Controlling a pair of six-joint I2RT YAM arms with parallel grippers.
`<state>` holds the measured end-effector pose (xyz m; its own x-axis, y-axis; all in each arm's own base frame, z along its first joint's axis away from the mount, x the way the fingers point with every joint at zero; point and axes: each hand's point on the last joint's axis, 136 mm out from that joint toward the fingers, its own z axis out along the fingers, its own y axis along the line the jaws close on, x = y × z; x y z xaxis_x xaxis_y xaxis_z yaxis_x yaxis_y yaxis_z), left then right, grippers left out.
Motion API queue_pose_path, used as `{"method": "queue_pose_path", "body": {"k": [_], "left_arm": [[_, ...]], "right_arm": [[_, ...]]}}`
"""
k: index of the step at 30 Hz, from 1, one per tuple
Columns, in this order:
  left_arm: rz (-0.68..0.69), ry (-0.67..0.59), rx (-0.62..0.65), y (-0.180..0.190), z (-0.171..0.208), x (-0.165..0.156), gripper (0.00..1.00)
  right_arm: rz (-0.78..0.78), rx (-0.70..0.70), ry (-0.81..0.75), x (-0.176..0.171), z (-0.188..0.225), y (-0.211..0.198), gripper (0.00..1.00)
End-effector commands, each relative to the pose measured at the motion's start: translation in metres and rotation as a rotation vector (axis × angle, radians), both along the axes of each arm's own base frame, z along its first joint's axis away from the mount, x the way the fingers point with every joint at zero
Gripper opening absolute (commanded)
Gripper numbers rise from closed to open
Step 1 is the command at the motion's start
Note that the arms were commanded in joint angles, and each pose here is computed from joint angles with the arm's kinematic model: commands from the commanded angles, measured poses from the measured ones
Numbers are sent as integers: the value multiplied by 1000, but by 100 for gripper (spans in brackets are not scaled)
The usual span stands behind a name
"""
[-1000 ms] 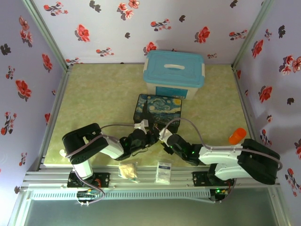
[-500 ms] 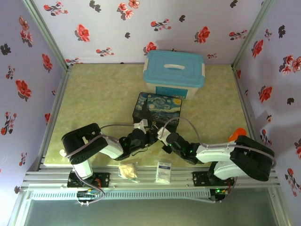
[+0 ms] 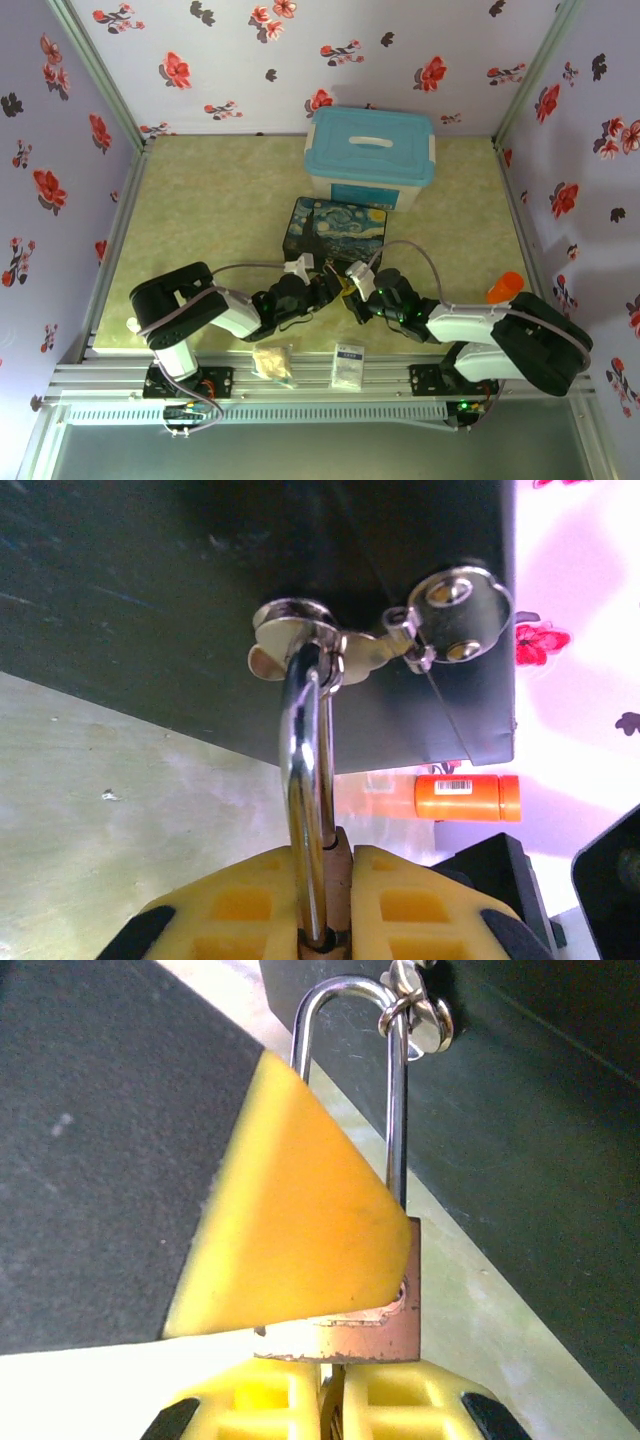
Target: Unlock the padlock with the key
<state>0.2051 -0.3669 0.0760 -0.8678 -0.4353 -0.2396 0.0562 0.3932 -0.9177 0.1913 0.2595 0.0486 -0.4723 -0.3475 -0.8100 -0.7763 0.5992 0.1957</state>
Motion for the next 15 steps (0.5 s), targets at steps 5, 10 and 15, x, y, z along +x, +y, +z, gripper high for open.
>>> {"method": "queue_pose_path", "body": {"k": [5,10,15], "left_arm": [[5,-82,33,7,13,9,18],[-12,-90,73,4,10,10,23],[-21,-96,109,6,3,9,14]], "right_arm": [[14,87,10,4,14,16,4],[13,124,21,4,19,22,4],[29,153,73,2,18,32,5]]}}
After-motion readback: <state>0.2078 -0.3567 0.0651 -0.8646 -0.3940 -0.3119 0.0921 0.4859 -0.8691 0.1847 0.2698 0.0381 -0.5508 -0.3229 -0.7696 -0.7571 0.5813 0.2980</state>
